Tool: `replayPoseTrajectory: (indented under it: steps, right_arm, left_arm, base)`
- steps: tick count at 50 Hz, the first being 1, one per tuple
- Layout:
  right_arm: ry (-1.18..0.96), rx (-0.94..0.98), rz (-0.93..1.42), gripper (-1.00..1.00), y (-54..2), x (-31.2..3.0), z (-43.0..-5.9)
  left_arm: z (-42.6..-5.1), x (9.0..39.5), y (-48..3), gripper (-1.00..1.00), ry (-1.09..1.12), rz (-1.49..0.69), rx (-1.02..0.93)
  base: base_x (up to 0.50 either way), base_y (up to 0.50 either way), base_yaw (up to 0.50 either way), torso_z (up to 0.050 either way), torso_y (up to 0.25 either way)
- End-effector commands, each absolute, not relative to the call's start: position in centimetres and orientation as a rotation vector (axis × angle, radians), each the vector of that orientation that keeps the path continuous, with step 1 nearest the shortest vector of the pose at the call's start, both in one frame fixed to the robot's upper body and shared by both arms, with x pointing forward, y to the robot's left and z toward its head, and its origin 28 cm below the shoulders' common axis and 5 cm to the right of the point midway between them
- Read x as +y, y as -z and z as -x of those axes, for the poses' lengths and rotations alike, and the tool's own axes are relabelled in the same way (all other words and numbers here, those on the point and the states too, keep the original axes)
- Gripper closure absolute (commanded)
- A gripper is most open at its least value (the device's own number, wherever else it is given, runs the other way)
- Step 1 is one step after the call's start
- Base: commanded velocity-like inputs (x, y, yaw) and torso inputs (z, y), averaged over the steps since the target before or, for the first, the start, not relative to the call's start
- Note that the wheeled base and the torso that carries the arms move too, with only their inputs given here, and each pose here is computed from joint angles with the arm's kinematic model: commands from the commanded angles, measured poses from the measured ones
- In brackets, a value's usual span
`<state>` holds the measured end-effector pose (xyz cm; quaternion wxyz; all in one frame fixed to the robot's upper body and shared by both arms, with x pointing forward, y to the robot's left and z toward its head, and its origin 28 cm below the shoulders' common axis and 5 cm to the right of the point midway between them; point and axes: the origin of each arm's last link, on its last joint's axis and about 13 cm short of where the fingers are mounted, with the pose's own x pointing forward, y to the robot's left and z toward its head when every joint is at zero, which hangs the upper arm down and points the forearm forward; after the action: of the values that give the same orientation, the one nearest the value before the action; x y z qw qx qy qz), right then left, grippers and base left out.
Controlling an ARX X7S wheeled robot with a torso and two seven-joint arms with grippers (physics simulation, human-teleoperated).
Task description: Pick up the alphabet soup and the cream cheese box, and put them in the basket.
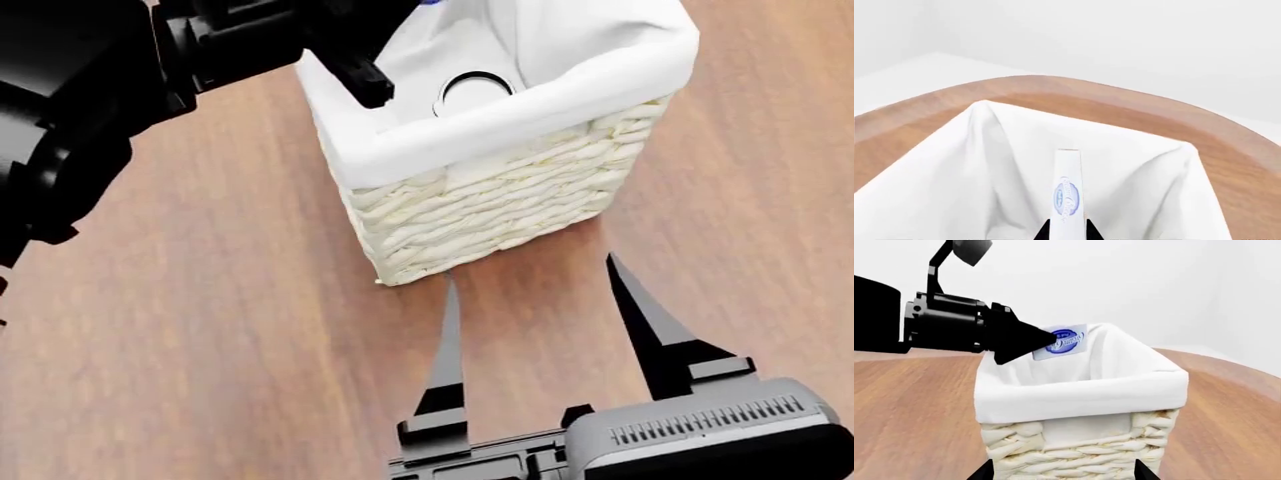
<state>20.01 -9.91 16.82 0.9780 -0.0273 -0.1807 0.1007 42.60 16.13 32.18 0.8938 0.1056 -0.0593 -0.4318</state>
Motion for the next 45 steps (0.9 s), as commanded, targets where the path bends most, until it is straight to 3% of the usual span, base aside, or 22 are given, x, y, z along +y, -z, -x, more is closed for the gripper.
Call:
replayPoseTrajectory:
  steps: [1, 5, 6, 24, 27, 30, 34, 45]
  right_arm:
    - [-0.204, -0.362, 0.057, -1.00, -16.8, -9.9, -20.0]
    - [-0.207, -0.365, 0.057, -1.00, -16.9, -9.9, -20.0]
    - [-0.207, -0.364, 0.057, -1.00, -16.8, -9.9, -20.1]
    - [-0.208, -0.362, 0.056, -1.00, -16.8, -9.8, -20.1]
    - [-0.205, -0.359, 0.054, -1.00, -16.7, -9.9, -20.1]
    - [-0.199, -0.356, 0.054, -1.00, -16.1, -9.9, -20.2]
    - [-0.201, -0.360, 0.055, -1.00, -16.5, -9.7, -20.2]
    - [-0.208, -0.370, 0.043, -1.00, -16.7, -9.7, -20.2]
  left_arm:
    - [-42.4, 16.0, -32.5, 1.00, 0.911, -0.187, -0.141]
    - [-42.4, 16.0, -32.6, 1.00, 0.907, -0.182, -0.149]
    - [-42.4, 16.0, -32.7, -1.00, 0.908, -0.174, -0.153]
    - [-42.3, 16.1, -32.7, -1.00, 0.911, -0.170, -0.161]
    - [-41.9, 16.3, -33.1, -1.00, 0.768, -0.240, -0.308]
    - [-39.9, 16.1, -31.8, -1.00, 0.584, -0.356, -0.498]
    - [-36.6, 15.9, -30.3, -1.00, 0.465, -0.276, -0.651]
    - [-30.0, 16.0, -27.1, -1.00, 0.342, -0.163, -0.755]
  base:
    - [0.00, 0.00, 0.00, 0.000, 0.000]
    - [0.00, 0.00, 0.00, 0.000, 0.002]
    - [0.00, 0.00, 0.00, 0.000, 0.000]
    - [0.00, 0.00, 0.00, 0.000, 0.000]
    - [0.00, 0.00, 0.00, 0.000, 0.000]
    - [0.00, 0.00, 0.00, 0.000, 0.000]
    - [0.00, 0.00, 0.00, 0.000, 0.000]
    - [0.00, 0.00, 0.00, 0.000, 0.000]
